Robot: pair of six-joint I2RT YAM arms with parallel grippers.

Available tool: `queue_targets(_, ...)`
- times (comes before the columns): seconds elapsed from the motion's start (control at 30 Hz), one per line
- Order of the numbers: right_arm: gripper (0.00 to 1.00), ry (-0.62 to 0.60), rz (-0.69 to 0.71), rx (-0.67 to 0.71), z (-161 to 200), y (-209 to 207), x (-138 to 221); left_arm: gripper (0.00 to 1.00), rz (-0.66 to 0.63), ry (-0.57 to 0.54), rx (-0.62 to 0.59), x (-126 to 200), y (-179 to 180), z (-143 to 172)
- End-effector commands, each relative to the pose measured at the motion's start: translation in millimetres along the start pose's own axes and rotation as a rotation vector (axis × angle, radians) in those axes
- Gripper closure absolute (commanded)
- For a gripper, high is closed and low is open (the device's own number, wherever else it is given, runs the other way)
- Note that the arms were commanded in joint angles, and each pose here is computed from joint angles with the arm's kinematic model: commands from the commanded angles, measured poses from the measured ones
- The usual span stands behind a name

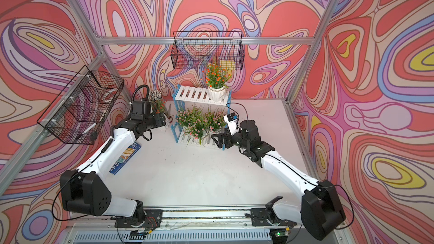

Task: Place the baby's breath potted plants on the rack by color
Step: Pick up the baby's breath potted plant from the center of the board, then place the baby's breath potted plant on the rack.

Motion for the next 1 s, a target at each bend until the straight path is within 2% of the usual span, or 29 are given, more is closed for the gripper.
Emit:
queue_targets(0.0, 0.02, -0.044, 0.004, 0.008, -15, 3, 3, 0.45, 0.077, -0.088, -0.022, 35, -19, -33)
queue_targets(0.63, 0.02, -0.041, 0.004, 0.005, -14, 2, 1, 0.44, 0.214, -0.170, -0.077, 105, -66, -96)
queue_targets(0.97, 0.02, -0.040, 0.016, 0.019, -17, 2, 4, 0.44, 0.279, -0.211, -0.128, 116, -110, -119)
Point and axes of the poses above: each gripper's point midway between its finger pads, its own x axis back along the fingers, its own y axis along the line the jaws close on, z = x × y, the point moved 1 cm from there along x, back along the fingers, and after that the axes turned 3 degrees about x, right-handed, at the moved point
